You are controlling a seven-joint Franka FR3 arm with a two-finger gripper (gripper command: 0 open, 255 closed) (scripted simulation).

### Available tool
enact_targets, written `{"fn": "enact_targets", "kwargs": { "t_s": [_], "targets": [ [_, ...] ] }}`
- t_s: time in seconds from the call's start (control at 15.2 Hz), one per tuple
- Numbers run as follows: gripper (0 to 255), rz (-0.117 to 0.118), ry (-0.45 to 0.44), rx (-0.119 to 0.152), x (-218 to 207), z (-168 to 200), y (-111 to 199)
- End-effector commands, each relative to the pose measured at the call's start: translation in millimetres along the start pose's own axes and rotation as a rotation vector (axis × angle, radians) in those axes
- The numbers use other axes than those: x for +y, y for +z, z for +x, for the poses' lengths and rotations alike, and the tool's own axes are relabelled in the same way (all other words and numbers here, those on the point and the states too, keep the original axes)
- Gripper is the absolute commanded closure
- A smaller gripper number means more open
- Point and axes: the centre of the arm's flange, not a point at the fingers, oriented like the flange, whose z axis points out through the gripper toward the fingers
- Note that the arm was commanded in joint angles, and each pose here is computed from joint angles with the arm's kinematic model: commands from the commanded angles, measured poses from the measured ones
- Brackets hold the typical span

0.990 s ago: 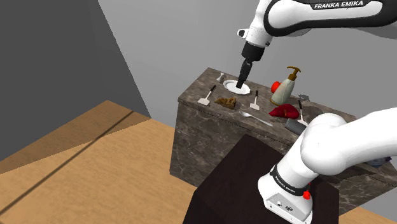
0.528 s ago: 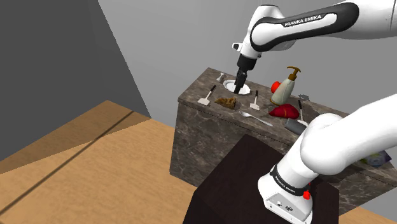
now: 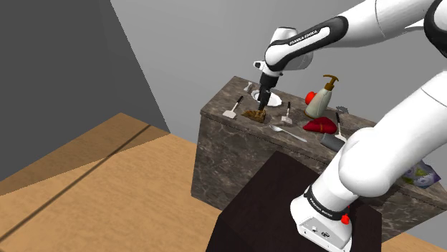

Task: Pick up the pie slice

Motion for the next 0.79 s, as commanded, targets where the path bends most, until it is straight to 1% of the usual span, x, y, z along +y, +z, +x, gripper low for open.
{"fn": "enact_targets", "kwargs": {
  "t_s": [0.0, 0.26, 0.73],
  "targets": [
    [0, -0.003, -0.033, -0.007, 20, 1, 21],
    [0, -0.006, -0.087, -0.018, 56, 4, 54],
    [0, -0.006, -0.087, -0.018, 57, 4, 91]
  ]
}}
